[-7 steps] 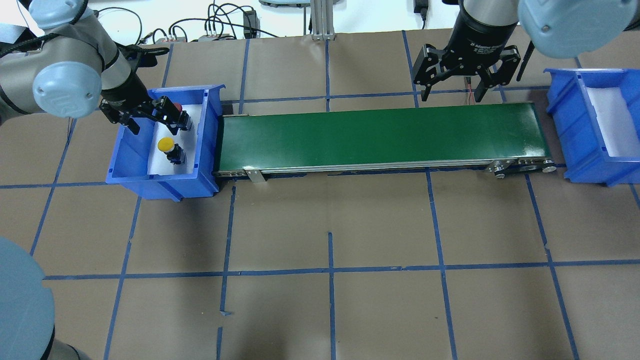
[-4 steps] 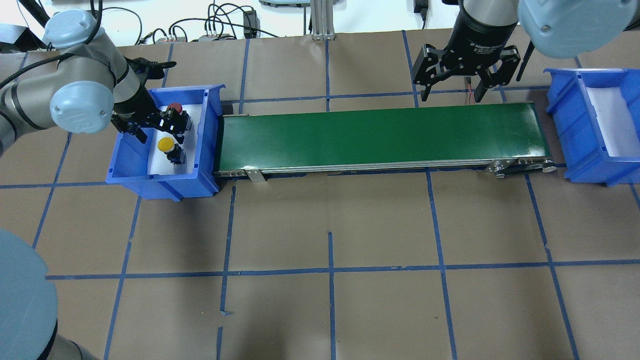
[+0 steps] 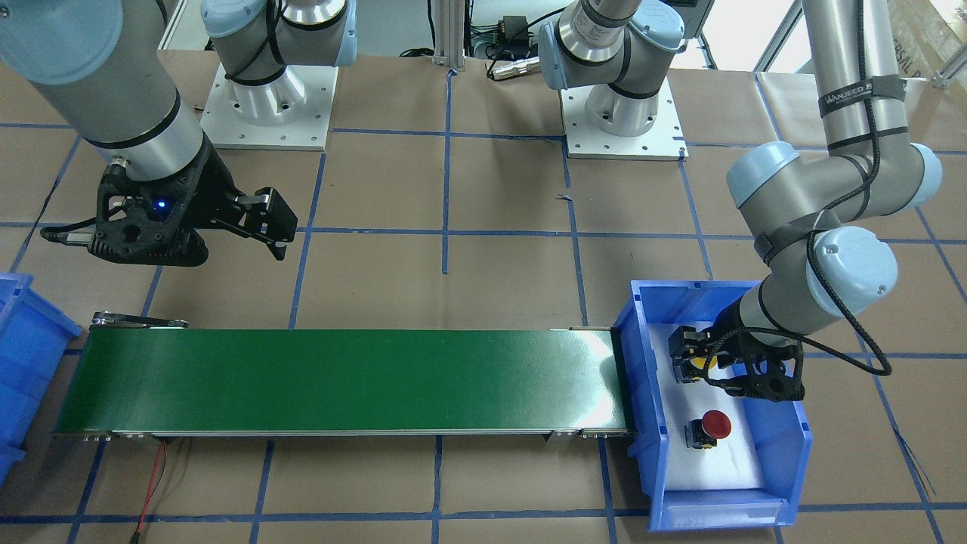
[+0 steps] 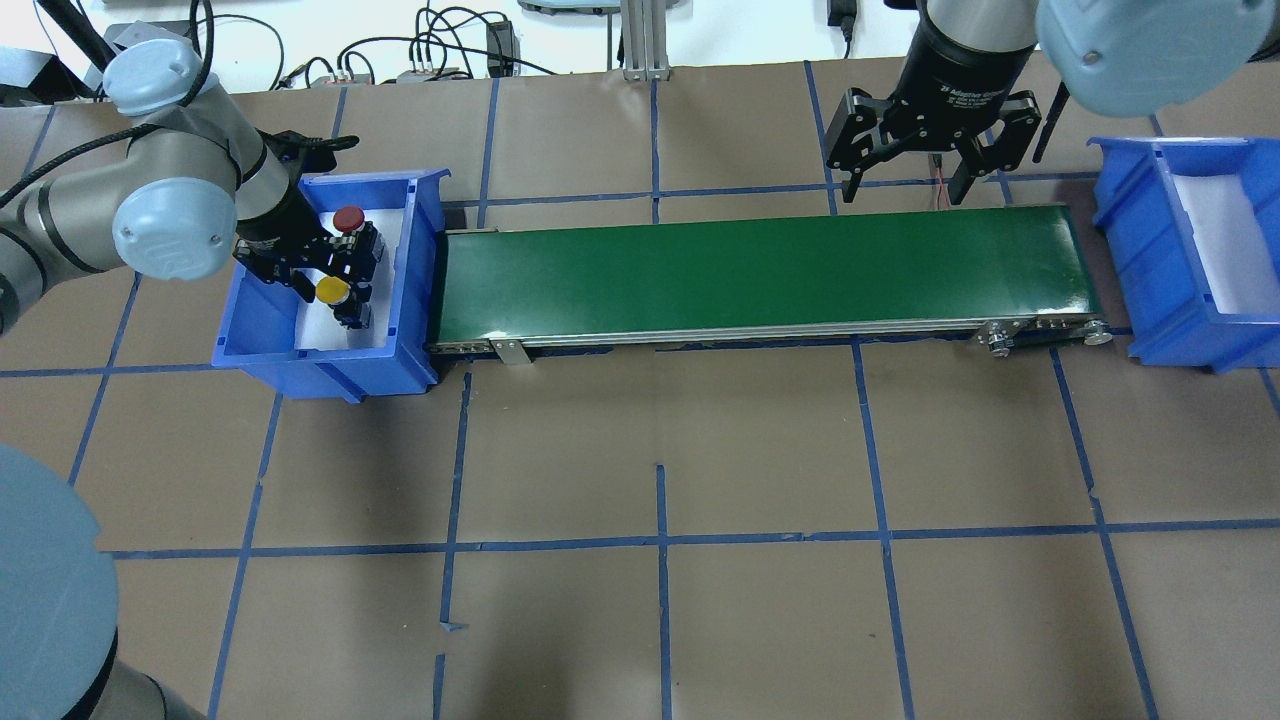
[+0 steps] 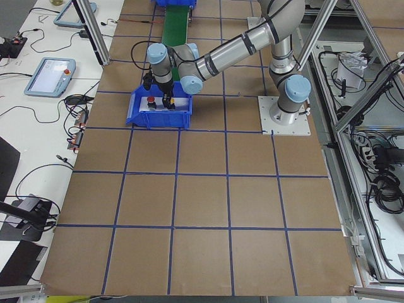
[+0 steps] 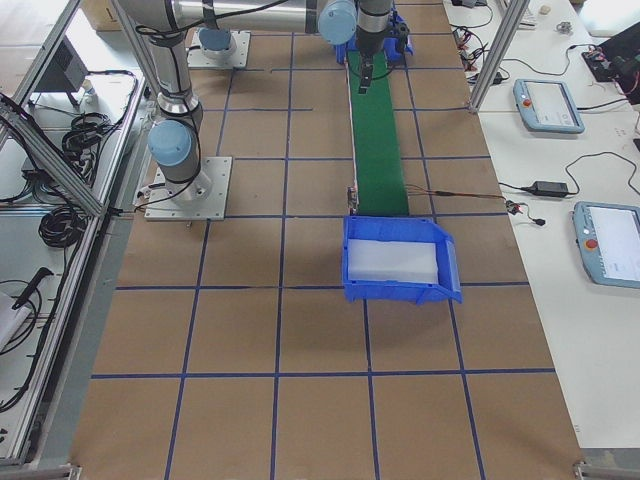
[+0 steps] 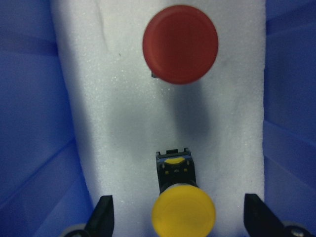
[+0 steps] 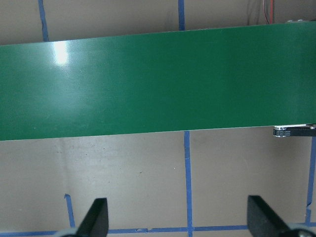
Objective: Transport two buttons from left to right
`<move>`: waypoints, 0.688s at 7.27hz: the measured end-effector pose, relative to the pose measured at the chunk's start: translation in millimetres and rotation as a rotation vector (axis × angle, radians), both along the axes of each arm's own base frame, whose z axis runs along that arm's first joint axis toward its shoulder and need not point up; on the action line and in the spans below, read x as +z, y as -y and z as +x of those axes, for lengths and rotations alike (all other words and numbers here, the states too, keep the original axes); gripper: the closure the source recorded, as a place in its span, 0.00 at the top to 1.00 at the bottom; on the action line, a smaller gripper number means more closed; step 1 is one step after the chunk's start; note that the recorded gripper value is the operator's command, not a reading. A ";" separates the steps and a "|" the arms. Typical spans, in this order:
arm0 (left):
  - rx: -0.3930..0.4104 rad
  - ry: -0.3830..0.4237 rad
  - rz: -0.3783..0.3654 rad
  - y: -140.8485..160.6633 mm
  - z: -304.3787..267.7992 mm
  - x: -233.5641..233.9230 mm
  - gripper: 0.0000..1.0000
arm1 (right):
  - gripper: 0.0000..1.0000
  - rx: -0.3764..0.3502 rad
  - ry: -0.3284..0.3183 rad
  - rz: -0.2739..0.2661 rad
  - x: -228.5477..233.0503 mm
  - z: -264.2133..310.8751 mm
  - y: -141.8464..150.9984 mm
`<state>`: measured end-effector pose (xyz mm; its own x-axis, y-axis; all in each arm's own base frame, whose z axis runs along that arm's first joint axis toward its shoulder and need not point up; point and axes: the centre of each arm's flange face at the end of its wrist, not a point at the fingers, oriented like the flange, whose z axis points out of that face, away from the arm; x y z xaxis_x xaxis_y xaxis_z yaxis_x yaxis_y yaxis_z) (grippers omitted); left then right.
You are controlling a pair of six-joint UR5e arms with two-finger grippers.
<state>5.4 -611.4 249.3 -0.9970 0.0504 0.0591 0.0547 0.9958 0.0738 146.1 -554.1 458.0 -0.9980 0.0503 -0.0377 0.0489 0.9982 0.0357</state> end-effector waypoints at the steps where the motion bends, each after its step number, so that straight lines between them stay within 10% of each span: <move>1: 0.007 -0.018 0.009 1.2 -2.8 -5.7 0.32 | 1.00 0.000 0.000 0.000 0.3 0.0 -0.2; 5: 0.018 -0.011 -0.028 15.6 -4.5 59.6 0.32 | 1.00 0.002 -0.001 0.000 2.4 -0.1 -0.5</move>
